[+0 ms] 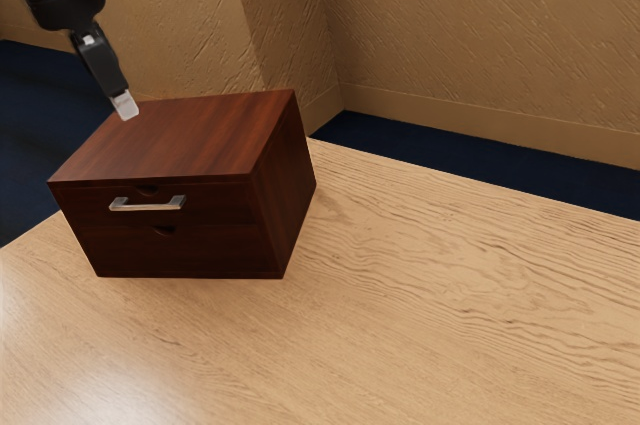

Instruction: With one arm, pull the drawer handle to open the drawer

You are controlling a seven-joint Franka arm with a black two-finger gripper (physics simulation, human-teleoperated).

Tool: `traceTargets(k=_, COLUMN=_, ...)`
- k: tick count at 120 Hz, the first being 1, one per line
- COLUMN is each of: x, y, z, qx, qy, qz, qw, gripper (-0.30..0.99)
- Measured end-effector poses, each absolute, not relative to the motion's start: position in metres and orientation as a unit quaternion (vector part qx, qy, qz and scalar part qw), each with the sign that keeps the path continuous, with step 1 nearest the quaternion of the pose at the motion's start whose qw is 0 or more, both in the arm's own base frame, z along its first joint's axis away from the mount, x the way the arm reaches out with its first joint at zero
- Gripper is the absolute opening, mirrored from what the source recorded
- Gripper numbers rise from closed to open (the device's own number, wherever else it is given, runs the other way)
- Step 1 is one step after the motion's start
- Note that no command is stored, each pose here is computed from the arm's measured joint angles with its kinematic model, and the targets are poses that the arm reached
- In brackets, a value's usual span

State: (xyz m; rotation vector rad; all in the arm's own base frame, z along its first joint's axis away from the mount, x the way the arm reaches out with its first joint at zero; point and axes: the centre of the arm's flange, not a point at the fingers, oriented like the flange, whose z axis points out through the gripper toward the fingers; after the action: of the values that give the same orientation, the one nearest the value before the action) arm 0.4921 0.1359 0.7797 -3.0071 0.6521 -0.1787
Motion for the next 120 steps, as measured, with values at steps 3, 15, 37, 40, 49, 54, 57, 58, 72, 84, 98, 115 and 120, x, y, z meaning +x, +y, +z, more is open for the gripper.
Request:
traceTargets(k=3, x=0.493, y=0.137, z=0.778, qx=-0.974, qy=0.216, qz=-0.056, qw=0.029, gripper=0.69)
traceTargets(k=15, x=0.494, y=0.137, z=0.776, qx=-0.971, qy=0.232, qz=-0.053, qw=0.030, gripper=0.69)
traceTargets(k=37, x=0.484, y=0.135, z=0.775, qx=-0.965, qy=0.257, qz=-0.042, qw=0.028, gripper=0.69)
traceTargets(k=40, x=0.477, y=0.134, z=0.774, qx=-0.963, qy=0.264, qz=-0.037, qw=0.026, gripper=0.69)
traceTargets(k=49, x=0.437, y=0.147, z=0.756, qx=-0.958, qy=0.287, qz=-0.018, qw=0.015, gripper=0.69)
traceTargets(k=54, x=0.399, y=0.182, z=0.732, qx=-0.960, qy=0.280, qz=-0.016, qw=0.009, gripper=0.69)
traceTargets(k=57, x=0.383, y=0.199, z=0.719, qx=-0.960, qy=0.280, qz=-0.019, qw=0.010, gripper=0.69)
traceTargets(k=58, x=0.379, y=0.205, z=0.716, qx=-0.959, qy=0.281, qz=-0.020, qw=0.011, gripper=0.69)
traceTargets(k=72, x=0.389, y=0.273, z=0.677, qx=-0.944, qy=0.327, qz=-0.023, qw=0.040, gripper=0.69)
traceTargets(k=84, x=0.433, y=0.278, z=0.648, qx=-0.908, qy=0.415, qz=-0.014, qw=0.056, gripper=0.69)
traceTargets(k=98, x=0.424, y=0.275, z=0.636, qx=-0.870, qy=0.484, qz=-0.049, qw=0.084, gripper=0.69)
traceTargets(k=115, x=0.338, y=0.281, z=0.621, qx=-0.840, qy=0.516, qz=-0.118, qw=0.115, gripper=0.69)
traceTargets(k=120, x=0.348, y=0.286, z=0.612, qx=-0.828, qy=0.535, qz=-0.115, qw=0.119, gripper=0.68)
